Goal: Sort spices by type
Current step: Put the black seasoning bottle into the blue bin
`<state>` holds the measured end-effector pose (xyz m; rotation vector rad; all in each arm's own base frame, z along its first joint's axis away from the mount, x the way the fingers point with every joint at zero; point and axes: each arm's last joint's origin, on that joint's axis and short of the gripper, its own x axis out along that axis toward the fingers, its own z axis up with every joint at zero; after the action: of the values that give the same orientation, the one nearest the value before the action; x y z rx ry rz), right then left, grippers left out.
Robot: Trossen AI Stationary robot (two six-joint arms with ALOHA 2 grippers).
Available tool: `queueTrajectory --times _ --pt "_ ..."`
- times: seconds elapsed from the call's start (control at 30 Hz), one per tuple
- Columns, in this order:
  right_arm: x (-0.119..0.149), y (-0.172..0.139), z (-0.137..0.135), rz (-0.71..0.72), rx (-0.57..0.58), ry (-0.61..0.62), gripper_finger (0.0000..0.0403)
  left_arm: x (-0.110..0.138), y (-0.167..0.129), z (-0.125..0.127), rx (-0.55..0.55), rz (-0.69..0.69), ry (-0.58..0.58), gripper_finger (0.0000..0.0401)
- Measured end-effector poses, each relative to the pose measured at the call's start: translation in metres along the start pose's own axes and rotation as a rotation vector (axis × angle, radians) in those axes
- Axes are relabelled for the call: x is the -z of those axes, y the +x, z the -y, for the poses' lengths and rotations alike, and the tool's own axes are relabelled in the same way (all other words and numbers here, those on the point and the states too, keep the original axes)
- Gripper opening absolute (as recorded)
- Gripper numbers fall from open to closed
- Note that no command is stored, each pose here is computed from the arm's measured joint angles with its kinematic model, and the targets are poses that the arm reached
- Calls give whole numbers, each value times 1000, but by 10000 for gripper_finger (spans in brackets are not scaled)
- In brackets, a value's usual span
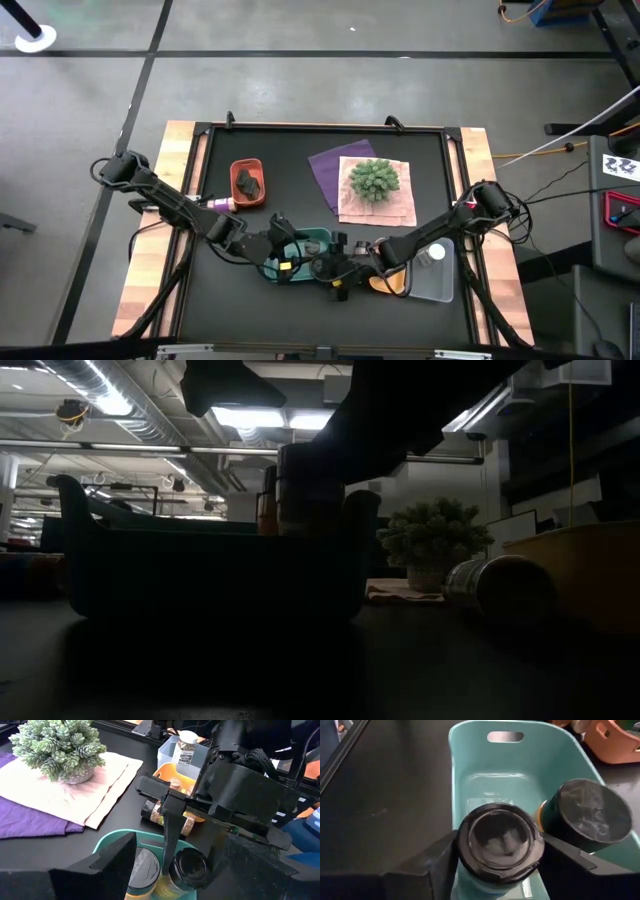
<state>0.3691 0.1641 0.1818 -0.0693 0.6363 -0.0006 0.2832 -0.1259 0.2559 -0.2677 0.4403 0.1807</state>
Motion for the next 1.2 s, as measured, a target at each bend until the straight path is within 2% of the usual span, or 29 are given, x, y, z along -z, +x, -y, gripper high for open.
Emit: queueTrajectory --times 0.33,0.97,1.2 --pt "1 0 0 -7 1 -4 265 0 0 0 0 0 -2 282" --pt "5 -4 2 -73 -8 -35 266 0 0 0 1 0 -2 282" --pt "-4 -18 6 -65 -13 -35 266 0 0 0 1 -2 -8 282"
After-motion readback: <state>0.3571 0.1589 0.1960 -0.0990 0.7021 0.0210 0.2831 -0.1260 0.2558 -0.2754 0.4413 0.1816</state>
